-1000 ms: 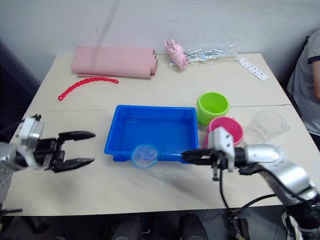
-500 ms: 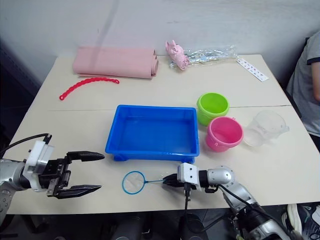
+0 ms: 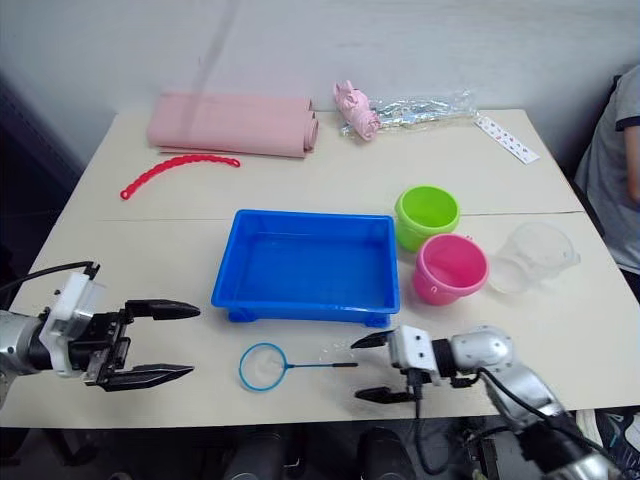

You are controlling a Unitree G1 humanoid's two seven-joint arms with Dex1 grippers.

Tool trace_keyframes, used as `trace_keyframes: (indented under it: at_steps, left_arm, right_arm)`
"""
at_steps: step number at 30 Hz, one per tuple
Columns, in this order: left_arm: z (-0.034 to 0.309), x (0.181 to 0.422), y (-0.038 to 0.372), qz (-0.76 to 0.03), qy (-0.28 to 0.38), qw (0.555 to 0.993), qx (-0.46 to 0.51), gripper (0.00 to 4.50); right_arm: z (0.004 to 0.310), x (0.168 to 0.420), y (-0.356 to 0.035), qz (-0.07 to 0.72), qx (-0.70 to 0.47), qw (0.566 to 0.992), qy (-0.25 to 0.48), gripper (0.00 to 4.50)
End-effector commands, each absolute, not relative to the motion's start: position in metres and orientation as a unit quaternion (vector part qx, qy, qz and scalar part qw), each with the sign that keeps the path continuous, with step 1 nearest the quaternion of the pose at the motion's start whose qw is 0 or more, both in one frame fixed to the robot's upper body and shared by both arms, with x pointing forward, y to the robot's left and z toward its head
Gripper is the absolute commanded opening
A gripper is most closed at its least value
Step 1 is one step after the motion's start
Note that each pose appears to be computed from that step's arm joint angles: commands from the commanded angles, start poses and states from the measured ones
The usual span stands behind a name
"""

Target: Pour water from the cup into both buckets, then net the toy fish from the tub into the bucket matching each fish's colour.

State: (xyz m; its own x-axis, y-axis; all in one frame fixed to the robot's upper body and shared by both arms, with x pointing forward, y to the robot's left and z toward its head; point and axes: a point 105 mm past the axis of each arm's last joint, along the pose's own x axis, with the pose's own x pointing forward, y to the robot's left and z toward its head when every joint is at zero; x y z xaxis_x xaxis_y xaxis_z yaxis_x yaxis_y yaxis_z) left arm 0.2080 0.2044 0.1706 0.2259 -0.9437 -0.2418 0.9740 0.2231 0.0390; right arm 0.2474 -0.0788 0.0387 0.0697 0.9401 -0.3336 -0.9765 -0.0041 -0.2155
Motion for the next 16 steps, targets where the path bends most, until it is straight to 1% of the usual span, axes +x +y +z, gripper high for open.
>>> trace_keyframes:
  at_steps: [1,5,7,9,12,16]
  left_arm:
    - [0.160,0.211,0.229,-0.553,0.098,0.810,0.170,4.50]
    - [0.159,0.218,0.251,-0.493,0.102,0.841,0.198,4.50]
    - [0.163,0.221,0.261,-0.459,0.088,0.862,0.199,4.50]
    - [0.163,0.223,0.268,-0.434,0.083,0.873,0.208,4.50]
    - [0.153,0.225,0.278,-0.417,0.093,0.879,0.210,4.50]
    - [0.149,0.231,0.283,-0.413,0.086,0.882,0.208,4.50]
  right_arm:
    - [0.103,0.220,-0.157,0.680,-0.230,0.694,0.051,4.46]
    - [0.131,0.225,-0.198,0.625,-0.269,0.730,0.061,4.46]
    - [0.152,0.225,-0.223,0.582,-0.288,0.758,0.063,4.46]
    - [0.167,0.223,-0.239,0.551,-0.302,0.775,0.063,4.46]
    - [0.174,0.226,-0.261,0.509,-0.338,0.788,0.077,4.46]
    - [0.179,0.232,-0.266,0.491,-0.334,0.802,0.067,4.46]
